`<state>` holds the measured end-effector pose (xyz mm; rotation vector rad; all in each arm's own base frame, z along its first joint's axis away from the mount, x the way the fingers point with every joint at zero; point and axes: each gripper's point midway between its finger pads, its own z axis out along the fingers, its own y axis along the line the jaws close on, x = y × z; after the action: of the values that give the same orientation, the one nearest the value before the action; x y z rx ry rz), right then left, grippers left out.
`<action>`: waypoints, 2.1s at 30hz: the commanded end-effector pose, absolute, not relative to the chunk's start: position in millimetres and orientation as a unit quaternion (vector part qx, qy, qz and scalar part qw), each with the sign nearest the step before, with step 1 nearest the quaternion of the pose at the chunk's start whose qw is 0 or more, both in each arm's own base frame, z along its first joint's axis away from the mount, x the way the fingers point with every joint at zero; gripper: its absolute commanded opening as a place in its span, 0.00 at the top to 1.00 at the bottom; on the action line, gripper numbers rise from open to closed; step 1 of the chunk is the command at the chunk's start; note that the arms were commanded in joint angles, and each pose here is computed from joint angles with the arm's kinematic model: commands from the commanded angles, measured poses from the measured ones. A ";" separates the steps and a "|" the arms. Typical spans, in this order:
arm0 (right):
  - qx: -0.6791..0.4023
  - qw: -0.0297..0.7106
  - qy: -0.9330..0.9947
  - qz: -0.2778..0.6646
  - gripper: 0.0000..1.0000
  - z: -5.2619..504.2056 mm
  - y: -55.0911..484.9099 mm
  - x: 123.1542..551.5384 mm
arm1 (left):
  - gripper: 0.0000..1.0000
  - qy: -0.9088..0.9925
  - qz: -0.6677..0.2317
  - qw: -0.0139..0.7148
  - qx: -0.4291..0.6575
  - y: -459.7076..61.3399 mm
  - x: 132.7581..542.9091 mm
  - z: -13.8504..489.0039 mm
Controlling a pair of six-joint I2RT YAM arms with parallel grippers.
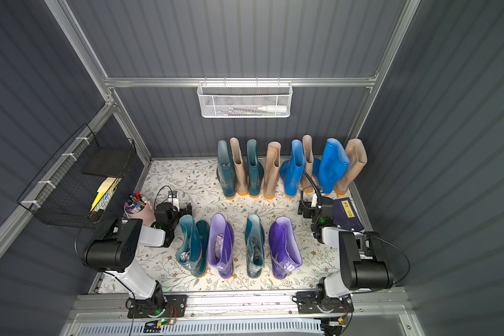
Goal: Match and arrange rain boots in pairs
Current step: Pick up the rain boot at the center of the board.
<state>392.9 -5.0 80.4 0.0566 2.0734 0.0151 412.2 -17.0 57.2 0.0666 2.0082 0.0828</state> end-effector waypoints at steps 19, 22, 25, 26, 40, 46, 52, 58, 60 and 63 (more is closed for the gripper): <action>0.104 0.516 0.850 -0.001 0.01 217.2 -20.8 360.2 | 0.00 0.841 0.066 0.532 -0.079 5.0 442.6 206.4; 0.079 0.546 0.834 0.027 0.01 258.5 -7.7 340.6 | 0.00 0.844 0.048 0.527 -0.088 -7.4 444.8 257.1; 0.066 0.614 0.786 0.044 0.01 308.8 -1.5 326.8 | 0.00 0.848 0.021 0.528 -0.053 -42.9 446.9 303.8; 0.065 0.633 0.770 0.053 0.01 325.4 0.7 323.4 | 0.00 0.848 0.020 0.527 -0.045 -54.2 446.2 319.3; 0.020 0.526 0.837 0.151 0.01 372.5 43.9 323.6 | 0.00 0.884 -0.092 0.455 -0.055 -151.7 446.3 367.9; 0.017 0.496 0.849 0.180 0.01 355.5 54.2 324.7 | 0.00 0.898 -0.086 0.430 -0.034 -195.3 457.8 351.9; 0.017 0.479 0.857 0.192 0.01 340.3 58.5 318.5 | 0.00 0.912 -0.078 0.401 -0.033 -216.9 469.8 329.6; 0.017 0.471 0.861 0.191 0.01 331.8 58.5 313.9 | 0.05 0.919 -0.068 0.387 -0.038 -220.4 475.9 313.6; 0.016 0.470 0.861 0.191 0.01 331.5 58.5 314.0 | 0.07 0.918 -0.067 0.388 -0.038 -220.5 477.1 312.4; 0.014 0.471 0.861 0.195 0.01 332.4 59.7 314.1 | 0.08 0.920 -0.070 0.385 -0.034 -224.1 479.3 307.6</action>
<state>317.7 55.5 332.2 0.0438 2.1091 0.4526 479.1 -226.8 306.0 -0.0681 2.3426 -0.1837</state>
